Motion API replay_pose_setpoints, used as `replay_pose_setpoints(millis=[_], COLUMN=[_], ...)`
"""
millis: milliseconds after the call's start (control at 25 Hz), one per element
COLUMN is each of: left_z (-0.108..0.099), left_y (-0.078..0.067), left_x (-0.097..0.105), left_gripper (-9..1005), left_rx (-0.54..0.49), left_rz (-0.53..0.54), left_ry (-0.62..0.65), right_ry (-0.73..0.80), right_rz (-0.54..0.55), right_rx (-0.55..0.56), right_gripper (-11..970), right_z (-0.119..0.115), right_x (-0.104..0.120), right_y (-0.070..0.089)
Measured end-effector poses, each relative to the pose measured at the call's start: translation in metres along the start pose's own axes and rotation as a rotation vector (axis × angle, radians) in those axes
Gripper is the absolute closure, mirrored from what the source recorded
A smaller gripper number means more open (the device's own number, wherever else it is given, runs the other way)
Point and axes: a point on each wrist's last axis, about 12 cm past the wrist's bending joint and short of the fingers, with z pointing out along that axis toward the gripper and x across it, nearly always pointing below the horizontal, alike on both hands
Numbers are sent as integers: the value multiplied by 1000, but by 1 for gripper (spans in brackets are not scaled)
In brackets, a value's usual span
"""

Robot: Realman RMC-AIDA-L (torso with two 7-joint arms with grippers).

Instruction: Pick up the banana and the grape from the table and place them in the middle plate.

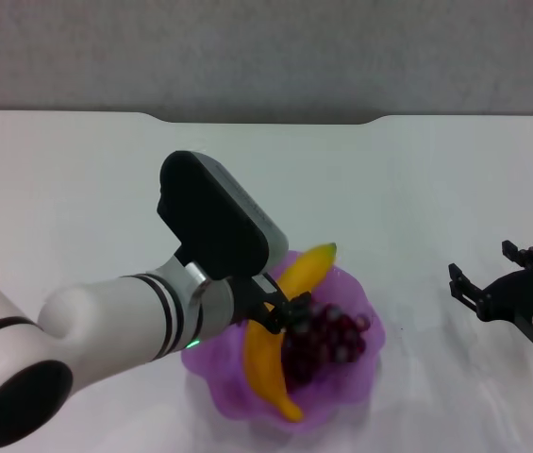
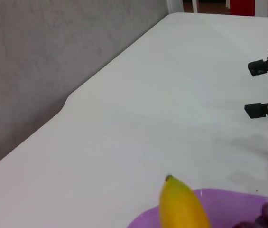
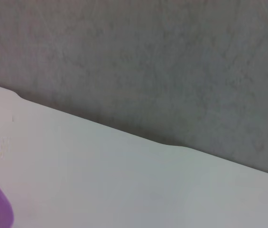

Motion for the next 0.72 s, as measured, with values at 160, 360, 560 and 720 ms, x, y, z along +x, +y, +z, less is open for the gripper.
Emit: replay_pose_setpoints(millis=[160,360,560,720], left_z=[1,-6,-27,-46], left_y=[-1,4,25,54], left_x=[1,0,3,18], left_gripper=[372,178,101,102], left_rx=[2,-19,-121,-247], left_rz=[2,-18,-85,-209], left_ry=[-3,-27,-120,-220], right_ry=[0,4,5,5], right_rz=[0,2,3,3], right_rx=[0,2,3,3], right_gripper=[109,108,108,108], right_z=[0,-1,-2,-2], right_x=[0,2,2,2], right_y=[0,0,0,0])
